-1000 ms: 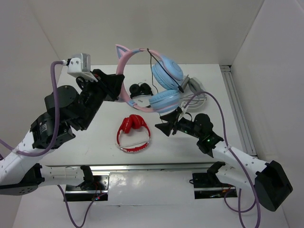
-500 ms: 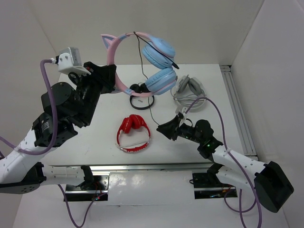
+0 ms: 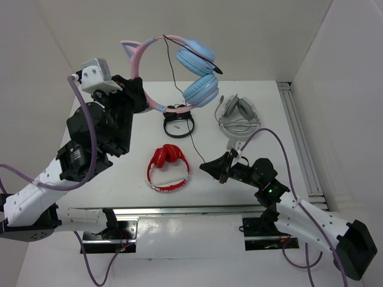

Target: Wrap the headphones

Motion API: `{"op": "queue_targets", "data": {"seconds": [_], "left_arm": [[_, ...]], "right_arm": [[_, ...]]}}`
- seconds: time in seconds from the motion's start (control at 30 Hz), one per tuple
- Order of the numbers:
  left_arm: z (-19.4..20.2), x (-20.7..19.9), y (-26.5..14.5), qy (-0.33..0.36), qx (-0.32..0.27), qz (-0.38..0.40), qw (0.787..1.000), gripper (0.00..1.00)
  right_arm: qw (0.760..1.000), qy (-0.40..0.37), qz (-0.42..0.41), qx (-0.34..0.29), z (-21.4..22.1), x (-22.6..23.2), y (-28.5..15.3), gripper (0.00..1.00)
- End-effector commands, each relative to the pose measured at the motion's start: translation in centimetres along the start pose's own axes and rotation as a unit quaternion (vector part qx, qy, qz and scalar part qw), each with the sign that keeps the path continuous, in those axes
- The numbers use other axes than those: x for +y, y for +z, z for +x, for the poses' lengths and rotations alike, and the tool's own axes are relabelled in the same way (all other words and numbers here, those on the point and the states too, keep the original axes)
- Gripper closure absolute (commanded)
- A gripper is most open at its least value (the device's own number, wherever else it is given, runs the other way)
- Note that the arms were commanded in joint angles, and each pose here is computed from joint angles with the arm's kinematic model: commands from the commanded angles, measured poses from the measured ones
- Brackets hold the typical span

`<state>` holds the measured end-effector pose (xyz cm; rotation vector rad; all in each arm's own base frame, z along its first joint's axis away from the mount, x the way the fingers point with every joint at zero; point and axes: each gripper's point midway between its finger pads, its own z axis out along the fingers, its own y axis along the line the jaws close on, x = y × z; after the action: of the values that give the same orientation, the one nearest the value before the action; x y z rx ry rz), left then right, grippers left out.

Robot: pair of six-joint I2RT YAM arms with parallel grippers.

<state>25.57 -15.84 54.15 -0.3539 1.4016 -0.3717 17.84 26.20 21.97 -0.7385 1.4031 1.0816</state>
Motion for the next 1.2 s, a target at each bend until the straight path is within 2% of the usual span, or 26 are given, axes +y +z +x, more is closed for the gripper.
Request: {"op": "queue_targets", "data": {"seconds": [0.0,0.3,0.5,0.77,0.87,1.17], "left_arm": [[-3.2,0.9,0.4,-0.068,-0.057,-0.041,0.995,1.00],[0.3,4.0,2.4,-0.056,-0.061,-0.135,0.987,1.00],[2.9,6.4,3.3,-0.020,-0.077,-0.188,0.979,1.00],[6.9,9.8,5.6,0.027,-0.053,-0.230,0.971,1.00],[8.8,10.8,6.7,0.020,-0.037,-0.238,0.970,1.00],[11.4,12.3,8.9,0.071,-0.022,-0.277,0.958,1.00]], "right_arm": [[1.000,0.002,-0.014,0.017,-0.4,1.9,-0.8,1.00],[0.997,-0.002,-0.068,0.047,-2.7,6.6,-1.9,1.00],[0.995,-0.015,-0.097,0.029,-6.4,8.3,-2.3,1.00],[0.991,-0.025,-0.126,0.040,-8.4,9.8,-2.5,1.00],[0.987,-0.025,-0.150,0.053,-8.3,10.5,-2.3,1.00],[0.980,-0.046,-0.189,0.043,-11.5,12.2,-2.3,1.00]]}}
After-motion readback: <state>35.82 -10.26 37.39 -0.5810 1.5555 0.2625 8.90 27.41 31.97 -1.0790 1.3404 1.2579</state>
